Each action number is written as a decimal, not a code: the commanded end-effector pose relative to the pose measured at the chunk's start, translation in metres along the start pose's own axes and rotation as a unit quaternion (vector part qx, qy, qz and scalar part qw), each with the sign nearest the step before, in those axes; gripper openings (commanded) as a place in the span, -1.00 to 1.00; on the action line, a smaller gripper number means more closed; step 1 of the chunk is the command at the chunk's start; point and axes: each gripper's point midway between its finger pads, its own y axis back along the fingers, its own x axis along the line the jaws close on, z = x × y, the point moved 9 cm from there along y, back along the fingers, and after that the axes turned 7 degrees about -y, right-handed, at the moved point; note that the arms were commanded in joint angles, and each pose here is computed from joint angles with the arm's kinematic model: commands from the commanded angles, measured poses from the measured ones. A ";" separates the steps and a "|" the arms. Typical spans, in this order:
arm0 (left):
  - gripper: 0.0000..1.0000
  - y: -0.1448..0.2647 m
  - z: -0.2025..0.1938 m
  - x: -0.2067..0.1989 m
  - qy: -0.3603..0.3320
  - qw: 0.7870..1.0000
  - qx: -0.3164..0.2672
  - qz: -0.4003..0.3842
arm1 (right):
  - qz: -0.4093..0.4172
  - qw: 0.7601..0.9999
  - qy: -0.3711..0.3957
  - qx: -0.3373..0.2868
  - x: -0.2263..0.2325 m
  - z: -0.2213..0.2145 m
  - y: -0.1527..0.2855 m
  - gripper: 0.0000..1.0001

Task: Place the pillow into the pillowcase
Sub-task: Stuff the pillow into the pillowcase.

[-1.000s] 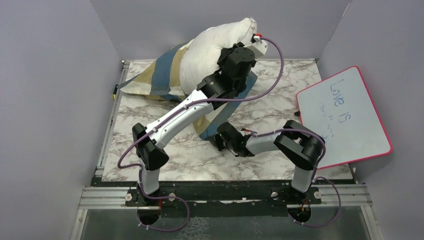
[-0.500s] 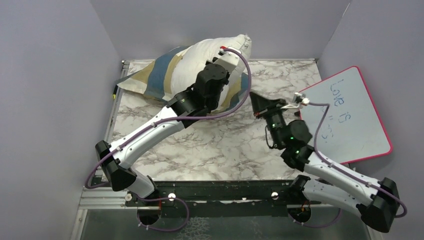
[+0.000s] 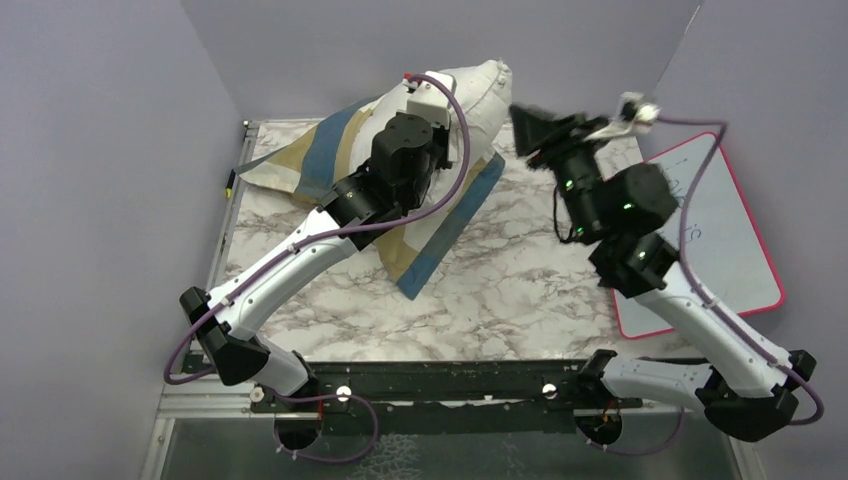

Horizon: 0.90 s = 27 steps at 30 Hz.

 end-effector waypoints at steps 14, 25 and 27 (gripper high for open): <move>-1.00 0.013 0.033 0.016 0.044 0.996 -0.070 0.009 | -0.111 0.963 0.128 0.209 -0.198 -0.125 0.023 0.65; -1.00 0.016 0.031 0.009 0.048 0.996 -0.065 -0.029 | 0.172 0.898 0.168 0.369 -0.351 -0.202 -0.056 0.84; -1.00 0.017 0.028 0.010 0.050 0.997 -0.058 -0.029 | 0.227 0.879 0.201 0.369 -0.369 -0.217 -0.074 0.82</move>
